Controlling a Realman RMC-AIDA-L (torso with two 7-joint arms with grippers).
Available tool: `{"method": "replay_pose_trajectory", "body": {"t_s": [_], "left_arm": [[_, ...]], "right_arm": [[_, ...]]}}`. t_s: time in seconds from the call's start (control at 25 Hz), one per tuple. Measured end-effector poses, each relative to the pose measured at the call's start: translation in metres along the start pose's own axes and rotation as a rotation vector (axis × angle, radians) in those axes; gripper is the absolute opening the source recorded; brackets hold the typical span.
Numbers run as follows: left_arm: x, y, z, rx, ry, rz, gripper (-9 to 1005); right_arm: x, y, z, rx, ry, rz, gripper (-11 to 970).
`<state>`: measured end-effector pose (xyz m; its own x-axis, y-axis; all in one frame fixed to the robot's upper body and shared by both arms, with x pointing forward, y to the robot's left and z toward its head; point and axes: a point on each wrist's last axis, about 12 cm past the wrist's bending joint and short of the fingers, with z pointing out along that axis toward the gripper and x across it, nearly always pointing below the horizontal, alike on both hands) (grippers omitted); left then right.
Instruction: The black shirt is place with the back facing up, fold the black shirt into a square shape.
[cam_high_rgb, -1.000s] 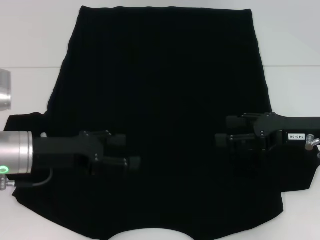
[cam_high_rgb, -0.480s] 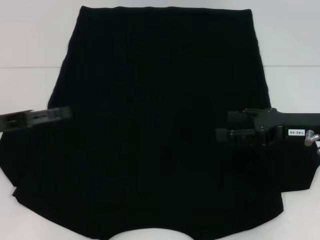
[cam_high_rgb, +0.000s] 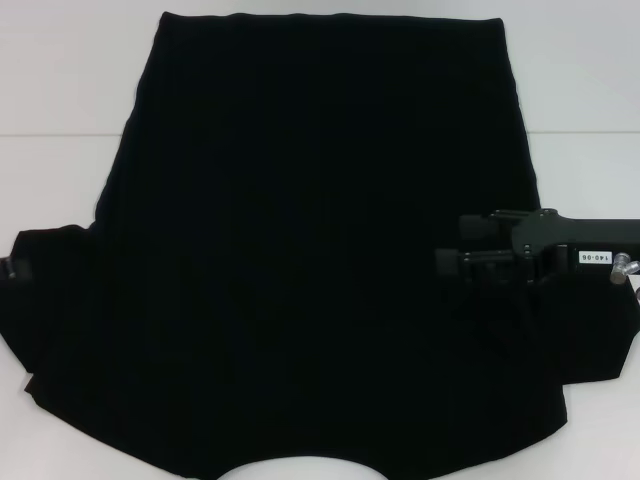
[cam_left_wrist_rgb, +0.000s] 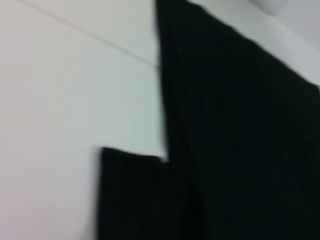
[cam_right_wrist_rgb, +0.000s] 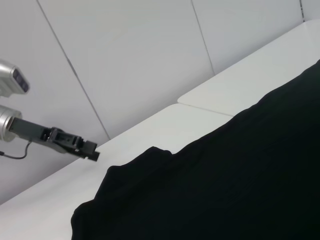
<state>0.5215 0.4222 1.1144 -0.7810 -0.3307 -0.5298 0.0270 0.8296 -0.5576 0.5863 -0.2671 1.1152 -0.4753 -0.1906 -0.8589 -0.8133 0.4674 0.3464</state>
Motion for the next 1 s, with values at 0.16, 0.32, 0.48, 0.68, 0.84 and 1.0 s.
{"method": "replay_pose_trajectory", "body": {"t_s": [0.16,0.32,0.48,0.68,0.84,1.0], "left_arm": [[0.002,0.008,0.001,-0.074,0.015,-0.020,920],[0.002,0.010,0.008,-0.111,0.037,-0.024,920],[0.000,0.008,0.014,-0.137,0.053,-0.018,920],[-0.001,0.006,0.025,-0.168,0.074,-0.004,919],[0.000,0.006,0.031,-0.176,0.085,-0.002,920],[0.000,0.006,0.034,-0.178,0.088,-0.002,919]], "right_arm": [[0.001,-0.001,-0.002,0.010,-0.001,0.004,917],[0.003,-0.002,-0.003,0.017,-0.005,0.010,917],[0.003,-0.002,-0.004,0.018,-0.009,0.016,917],[0.003,-0.002,-0.005,0.018,-0.011,0.026,917],[0.002,-0.002,-0.005,0.019,-0.013,0.028,917],[0.002,-0.002,-0.006,0.021,-0.014,0.032,917]]}}
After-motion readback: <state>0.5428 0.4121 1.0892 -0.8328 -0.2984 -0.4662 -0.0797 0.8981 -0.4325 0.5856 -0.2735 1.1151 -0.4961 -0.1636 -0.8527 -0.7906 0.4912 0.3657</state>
